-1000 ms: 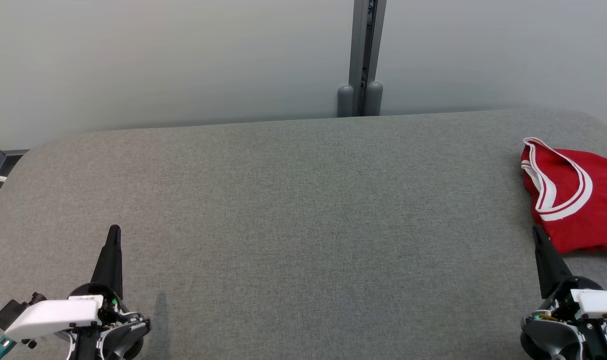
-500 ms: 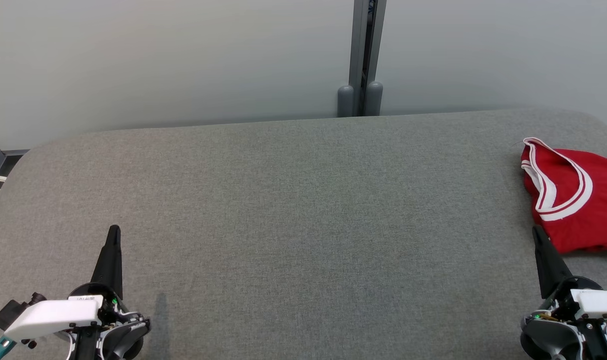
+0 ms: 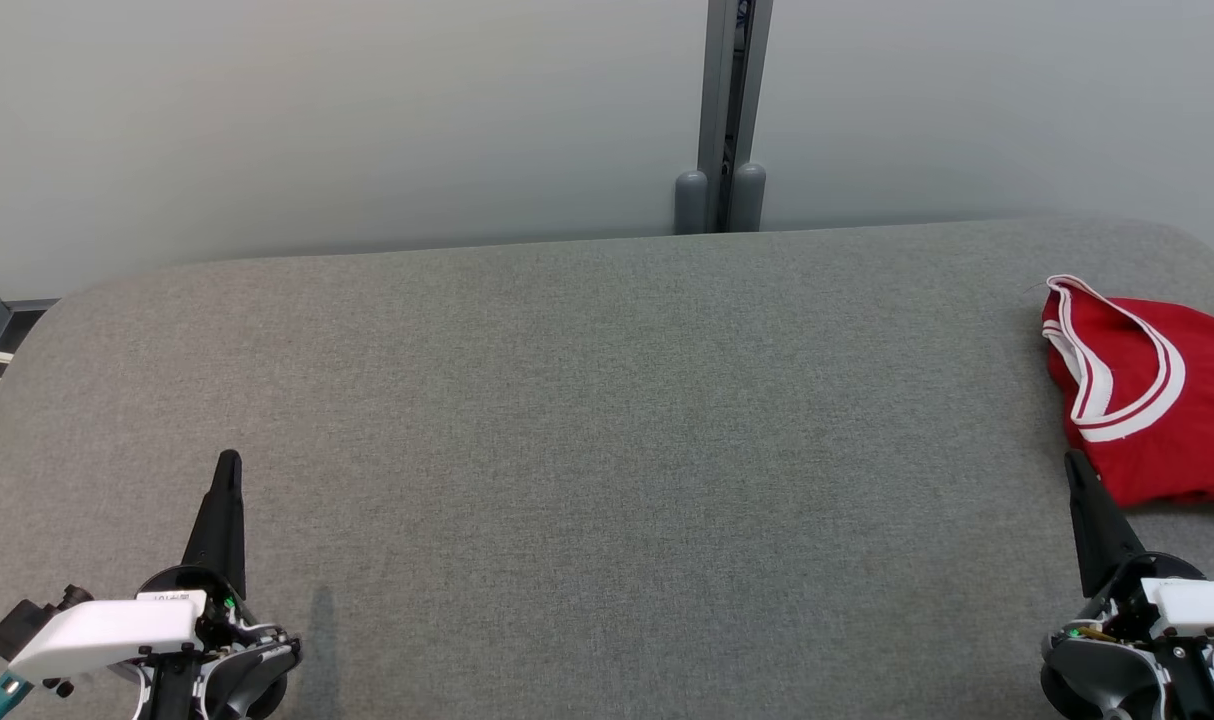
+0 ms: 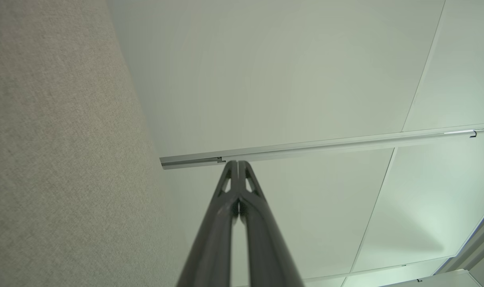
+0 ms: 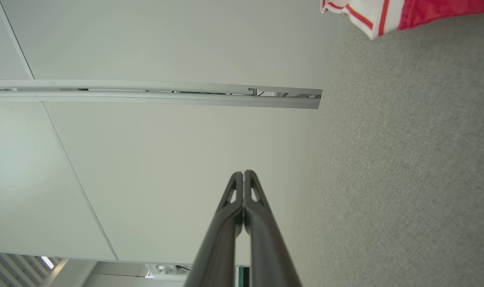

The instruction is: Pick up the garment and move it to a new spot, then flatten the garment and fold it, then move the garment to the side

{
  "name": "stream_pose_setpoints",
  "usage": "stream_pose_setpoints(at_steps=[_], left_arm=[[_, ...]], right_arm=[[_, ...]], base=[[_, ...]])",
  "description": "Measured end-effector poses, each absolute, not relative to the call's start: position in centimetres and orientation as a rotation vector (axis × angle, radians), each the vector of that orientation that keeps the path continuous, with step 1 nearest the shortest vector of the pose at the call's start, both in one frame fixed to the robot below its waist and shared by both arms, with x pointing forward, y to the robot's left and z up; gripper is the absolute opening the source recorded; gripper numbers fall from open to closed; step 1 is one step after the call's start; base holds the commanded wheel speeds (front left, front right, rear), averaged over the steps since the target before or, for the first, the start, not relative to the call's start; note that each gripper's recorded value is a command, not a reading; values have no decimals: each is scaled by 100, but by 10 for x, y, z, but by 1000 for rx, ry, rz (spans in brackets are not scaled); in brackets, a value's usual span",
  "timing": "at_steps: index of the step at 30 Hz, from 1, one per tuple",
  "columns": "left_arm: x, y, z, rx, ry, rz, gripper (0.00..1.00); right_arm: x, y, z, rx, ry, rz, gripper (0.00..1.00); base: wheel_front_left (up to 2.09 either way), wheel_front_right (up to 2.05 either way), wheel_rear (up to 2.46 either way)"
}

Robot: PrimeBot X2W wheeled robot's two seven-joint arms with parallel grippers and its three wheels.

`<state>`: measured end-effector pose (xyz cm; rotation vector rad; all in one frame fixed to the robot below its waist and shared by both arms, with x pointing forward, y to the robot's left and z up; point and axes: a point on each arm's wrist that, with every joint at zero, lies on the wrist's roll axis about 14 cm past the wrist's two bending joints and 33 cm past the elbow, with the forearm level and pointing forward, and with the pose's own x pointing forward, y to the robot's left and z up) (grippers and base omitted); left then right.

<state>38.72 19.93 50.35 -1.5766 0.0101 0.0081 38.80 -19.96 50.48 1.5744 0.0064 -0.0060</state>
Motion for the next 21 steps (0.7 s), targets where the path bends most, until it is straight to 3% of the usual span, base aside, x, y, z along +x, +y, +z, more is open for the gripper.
stream_pose_setpoints(at_steps=[21], left_arm=[[387, 199, 503, -1576, 10, 8, 0]], right_arm=[[388, -200, 505, 1575, 5, -5, 0]], base=[[0, 0, 0]])
